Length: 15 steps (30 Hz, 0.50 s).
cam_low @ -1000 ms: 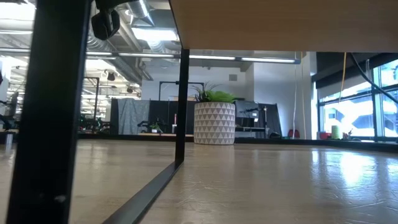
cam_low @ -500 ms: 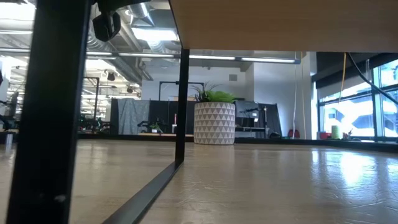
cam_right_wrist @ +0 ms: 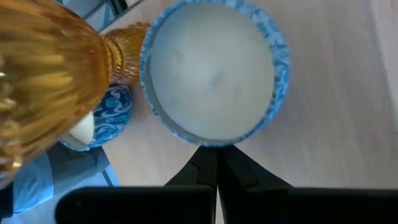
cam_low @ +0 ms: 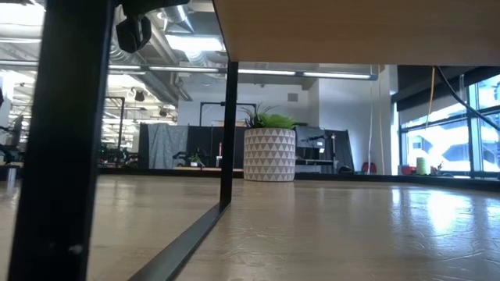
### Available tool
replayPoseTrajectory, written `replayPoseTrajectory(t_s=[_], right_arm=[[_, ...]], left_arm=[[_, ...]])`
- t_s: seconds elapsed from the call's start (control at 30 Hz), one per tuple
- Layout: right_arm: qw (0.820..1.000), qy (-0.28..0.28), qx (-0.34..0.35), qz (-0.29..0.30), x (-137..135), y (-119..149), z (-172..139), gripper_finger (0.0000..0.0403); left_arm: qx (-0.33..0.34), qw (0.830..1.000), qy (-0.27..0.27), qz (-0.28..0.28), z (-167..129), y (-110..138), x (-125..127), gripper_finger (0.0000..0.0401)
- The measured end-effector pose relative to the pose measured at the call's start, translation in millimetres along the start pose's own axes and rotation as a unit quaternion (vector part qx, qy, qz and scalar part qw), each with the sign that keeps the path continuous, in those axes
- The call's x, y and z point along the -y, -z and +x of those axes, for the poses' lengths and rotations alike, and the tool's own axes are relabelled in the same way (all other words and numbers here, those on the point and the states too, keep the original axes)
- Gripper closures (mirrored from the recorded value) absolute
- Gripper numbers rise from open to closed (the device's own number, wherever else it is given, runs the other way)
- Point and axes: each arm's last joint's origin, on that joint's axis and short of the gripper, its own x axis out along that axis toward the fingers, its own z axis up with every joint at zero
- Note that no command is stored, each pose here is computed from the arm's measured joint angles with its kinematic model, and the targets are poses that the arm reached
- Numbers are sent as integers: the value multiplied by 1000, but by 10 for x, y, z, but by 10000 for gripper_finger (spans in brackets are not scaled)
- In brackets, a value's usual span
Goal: Pick & Place candle stick holders
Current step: Put the light blue scented candle on the shelf aligned with the yellow glass candle holder
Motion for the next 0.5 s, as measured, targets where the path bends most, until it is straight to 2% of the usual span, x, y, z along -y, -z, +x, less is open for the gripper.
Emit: replayPoseTrajectory(t_s=[0.5], right_arm=[[999, 13, 33, 2, 0, -34, -3, 403]], left_arm=[[-6, 1000, 6, 1, -6, 15, 14, 398]])
